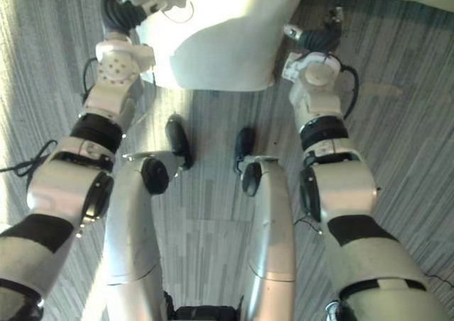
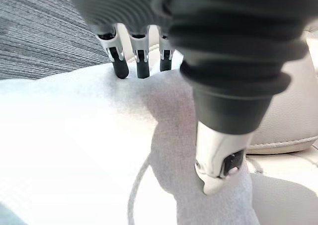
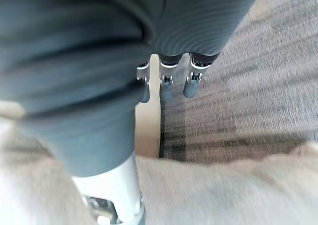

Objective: Pick up cushions and gather them together orderly.

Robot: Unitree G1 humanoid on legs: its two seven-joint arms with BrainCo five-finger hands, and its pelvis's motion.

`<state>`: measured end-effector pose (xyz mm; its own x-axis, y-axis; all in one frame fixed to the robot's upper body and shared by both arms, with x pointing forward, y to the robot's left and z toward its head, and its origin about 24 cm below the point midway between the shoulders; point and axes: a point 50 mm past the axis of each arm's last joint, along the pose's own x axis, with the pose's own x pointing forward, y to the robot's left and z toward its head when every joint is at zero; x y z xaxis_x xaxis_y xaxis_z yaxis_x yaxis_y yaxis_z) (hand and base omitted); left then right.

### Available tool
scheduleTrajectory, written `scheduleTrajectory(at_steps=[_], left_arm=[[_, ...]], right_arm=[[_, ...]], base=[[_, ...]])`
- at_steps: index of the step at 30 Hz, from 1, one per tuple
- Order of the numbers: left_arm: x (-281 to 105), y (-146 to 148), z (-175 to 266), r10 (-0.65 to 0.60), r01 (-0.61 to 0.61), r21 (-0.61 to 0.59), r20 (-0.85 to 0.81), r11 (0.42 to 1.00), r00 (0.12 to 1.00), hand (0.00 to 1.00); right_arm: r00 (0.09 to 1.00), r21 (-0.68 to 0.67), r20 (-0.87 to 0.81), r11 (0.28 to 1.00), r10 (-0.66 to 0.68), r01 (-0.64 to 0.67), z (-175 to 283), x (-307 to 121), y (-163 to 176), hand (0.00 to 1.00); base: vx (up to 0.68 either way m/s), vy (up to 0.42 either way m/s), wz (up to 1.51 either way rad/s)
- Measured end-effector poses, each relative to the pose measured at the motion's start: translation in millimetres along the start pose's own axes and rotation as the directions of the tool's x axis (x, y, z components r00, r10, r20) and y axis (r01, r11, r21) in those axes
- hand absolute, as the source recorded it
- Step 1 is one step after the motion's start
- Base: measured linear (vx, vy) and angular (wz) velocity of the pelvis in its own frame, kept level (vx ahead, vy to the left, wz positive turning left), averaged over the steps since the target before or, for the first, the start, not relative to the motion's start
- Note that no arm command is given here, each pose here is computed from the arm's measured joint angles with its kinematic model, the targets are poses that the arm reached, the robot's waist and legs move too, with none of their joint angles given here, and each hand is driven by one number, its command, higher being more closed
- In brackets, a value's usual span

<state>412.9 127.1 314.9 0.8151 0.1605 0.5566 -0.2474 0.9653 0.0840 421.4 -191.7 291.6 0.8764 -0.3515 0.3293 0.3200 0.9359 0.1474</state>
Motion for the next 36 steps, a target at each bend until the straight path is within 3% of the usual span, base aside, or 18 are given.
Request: scheduleTrajectory(at_steps=[1, 2, 5, 10, 21, 29, 36], left_arm=[[0.5, -2.9, 3.4, -0.011, 0.011, 0.006, 0.012, 1.000, 1.000, 0.00], [0.9, -5.3, 6.8, -0.015, 0.015, 0.000, 0.020, 1.000, 1.000, 1.00], [-1.0, -16.8, 17.6, -0.036, 0.038, -0.036, 0.054, 0.999, 0.998, 1.00], [-1.5, -18.1, 36.6, 0.023, -0.007, -0.169, 0.093, 0.986, 0.995, 1.00], [-14.1, -16.5, 67.9, 0.103, -0.007, -0.444, 0.191, 0.896, 0.976, 1.00], [-27.0, 6.7, 40.4, 0.178, -0.084, -0.486, 0.150, 0.870, 0.973, 1.00], [-51.1, 12.4, 13.8, 0.171, -0.097, -0.495, 0.106, 0.863, 0.980, 1.00]], right_arm=[[1.000, 0.012, -0.003, 1.000, 0.023, -0.023, 0.4, -0.8, 4.7, 1.00], [0.999, 0.022, -0.003, 0.999, 0.038, -0.038, 1.1, -1.5, 8.8, 1.00], [0.998, 0.063, -0.003, 0.996, 0.068, -0.068, 5.3, -3.6, 21.9, 1.00], [1.000, 0.111, 0.013, 0.994, 0.021, -0.023, 16.6, 1.7, 10.3, 1.00], [0.997, 0.263, 0.062, 0.963, 0.052, -0.067, 26.8, -13.0, 33.8, 1.00], [0.962, 0.376, 0.247, 0.904, 0.112, -0.202, 59.5, -42.5, 55.7, 1.00], [0.893, 0.378, 0.437, 0.878, 0.109, -0.293, 76.5, -78.0, 55.3, 1.00]], base=[[-0.03, 0.039, -0.05], [-0.03, 0.036, -0.02], [-0.02, 0.018, 0.06], [-0.02, 0.017, 0.09], [-0.02, 0.005, 0.02], [-0.08, 0.010, -0.06], [-0.01, 0.003, 0.00]])
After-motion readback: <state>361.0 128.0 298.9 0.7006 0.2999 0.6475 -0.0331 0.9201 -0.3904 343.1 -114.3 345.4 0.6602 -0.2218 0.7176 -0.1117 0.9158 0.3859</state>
